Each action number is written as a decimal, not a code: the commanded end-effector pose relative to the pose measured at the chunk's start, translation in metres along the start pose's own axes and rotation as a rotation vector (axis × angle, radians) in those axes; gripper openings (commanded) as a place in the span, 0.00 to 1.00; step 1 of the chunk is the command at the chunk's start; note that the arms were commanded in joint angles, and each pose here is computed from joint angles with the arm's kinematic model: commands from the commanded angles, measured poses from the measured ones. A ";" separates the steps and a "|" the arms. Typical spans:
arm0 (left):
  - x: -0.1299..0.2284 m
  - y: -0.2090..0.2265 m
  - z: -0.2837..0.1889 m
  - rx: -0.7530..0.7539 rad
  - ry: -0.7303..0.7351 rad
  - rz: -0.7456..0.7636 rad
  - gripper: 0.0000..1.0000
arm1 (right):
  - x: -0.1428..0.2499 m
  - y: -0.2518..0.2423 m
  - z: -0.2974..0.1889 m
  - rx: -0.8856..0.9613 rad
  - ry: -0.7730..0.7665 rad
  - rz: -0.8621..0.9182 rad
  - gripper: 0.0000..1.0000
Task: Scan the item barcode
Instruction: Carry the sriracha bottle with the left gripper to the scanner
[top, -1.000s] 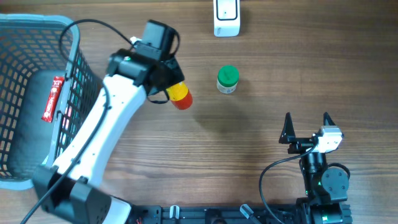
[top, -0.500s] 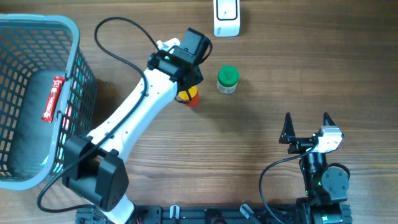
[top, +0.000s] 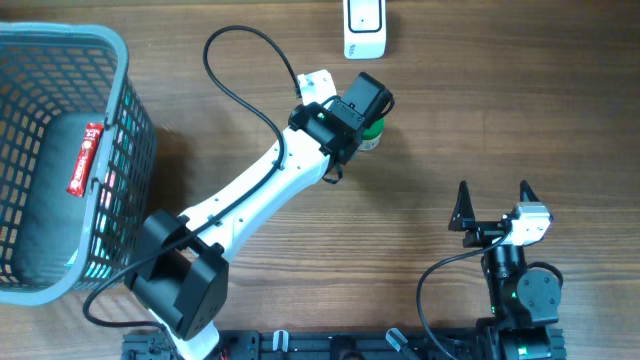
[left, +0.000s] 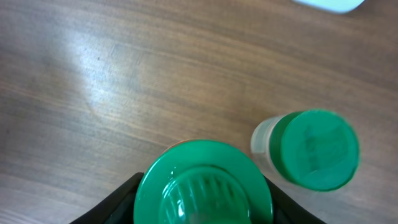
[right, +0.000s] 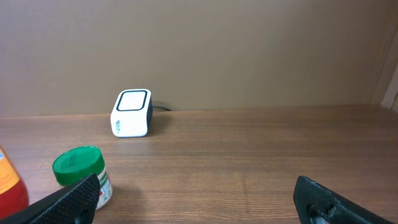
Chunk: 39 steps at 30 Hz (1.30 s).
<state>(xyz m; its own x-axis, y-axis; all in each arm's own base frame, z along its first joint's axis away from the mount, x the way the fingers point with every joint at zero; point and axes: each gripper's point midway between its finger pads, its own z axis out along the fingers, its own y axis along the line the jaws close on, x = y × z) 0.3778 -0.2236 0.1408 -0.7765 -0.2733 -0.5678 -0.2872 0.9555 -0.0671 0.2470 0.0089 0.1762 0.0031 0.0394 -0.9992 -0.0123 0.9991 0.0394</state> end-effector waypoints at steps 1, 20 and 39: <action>-0.014 -0.001 0.001 -0.015 -0.075 -0.033 0.50 | -0.001 0.003 0.000 -0.017 -0.007 -0.011 1.00; 0.005 -0.004 0.046 -0.079 -0.048 -0.002 0.71 | -0.001 0.003 0.000 -0.017 -0.007 -0.011 1.00; -0.022 0.011 -0.039 0.036 -0.057 -0.051 1.00 | -0.001 0.003 0.000 -0.017 -0.007 -0.011 1.00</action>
<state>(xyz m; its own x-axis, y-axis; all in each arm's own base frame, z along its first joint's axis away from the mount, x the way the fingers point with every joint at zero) 0.3766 -0.2146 0.1473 -0.7585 -0.2797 -0.5886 -0.3128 0.9486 -0.0477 0.2470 0.0088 0.1762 0.0031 0.0394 -0.9992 -0.0120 0.9992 0.0394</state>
